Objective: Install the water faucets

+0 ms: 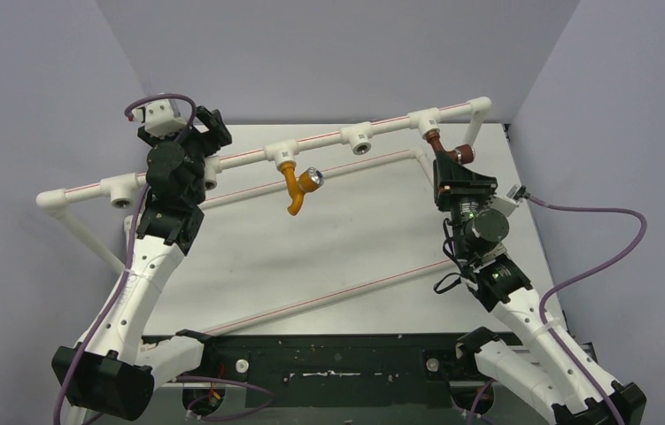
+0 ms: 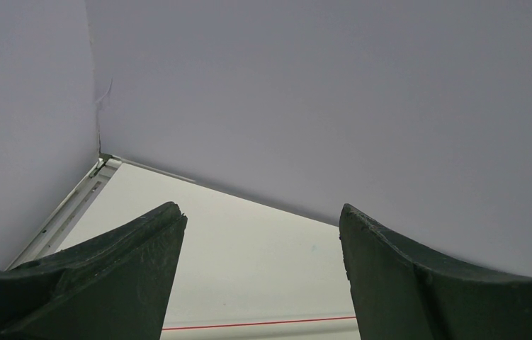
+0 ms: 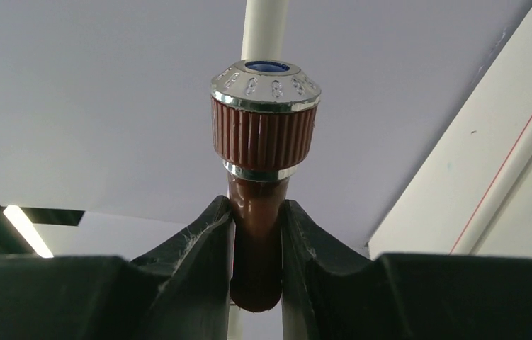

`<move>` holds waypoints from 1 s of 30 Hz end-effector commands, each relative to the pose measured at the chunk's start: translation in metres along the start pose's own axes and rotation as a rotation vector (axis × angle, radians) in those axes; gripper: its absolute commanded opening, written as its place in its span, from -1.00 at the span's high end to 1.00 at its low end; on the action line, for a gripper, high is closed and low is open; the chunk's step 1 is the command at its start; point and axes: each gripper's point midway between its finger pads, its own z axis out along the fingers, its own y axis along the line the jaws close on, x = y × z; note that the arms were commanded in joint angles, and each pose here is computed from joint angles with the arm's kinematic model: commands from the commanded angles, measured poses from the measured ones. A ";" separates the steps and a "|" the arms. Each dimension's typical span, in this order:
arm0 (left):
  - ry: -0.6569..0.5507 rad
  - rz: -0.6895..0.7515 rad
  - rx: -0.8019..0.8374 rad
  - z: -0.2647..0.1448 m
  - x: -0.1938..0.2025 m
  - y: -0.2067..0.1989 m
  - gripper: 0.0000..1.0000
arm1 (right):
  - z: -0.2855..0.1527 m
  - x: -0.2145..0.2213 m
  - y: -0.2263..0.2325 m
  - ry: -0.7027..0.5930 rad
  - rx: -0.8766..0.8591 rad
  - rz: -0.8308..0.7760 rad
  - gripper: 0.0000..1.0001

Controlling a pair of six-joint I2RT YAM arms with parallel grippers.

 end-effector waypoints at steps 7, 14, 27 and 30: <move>0.362 0.151 -0.054 -0.023 0.113 0.029 -0.55 | -0.005 -0.002 0.054 0.066 -0.167 0.349 1.00; 0.360 0.152 -0.057 -0.023 0.113 0.030 -0.55 | -0.011 -0.001 0.057 0.080 -0.145 0.242 0.52; 0.359 0.150 -0.057 -0.023 0.112 0.030 -0.55 | -0.033 -0.003 0.031 0.115 -0.054 -0.033 -0.65; 0.360 0.151 -0.055 -0.023 0.113 0.029 -0.55 | -0.042 -0.008 0.023 0.116 -0.028 -0.112 -0.70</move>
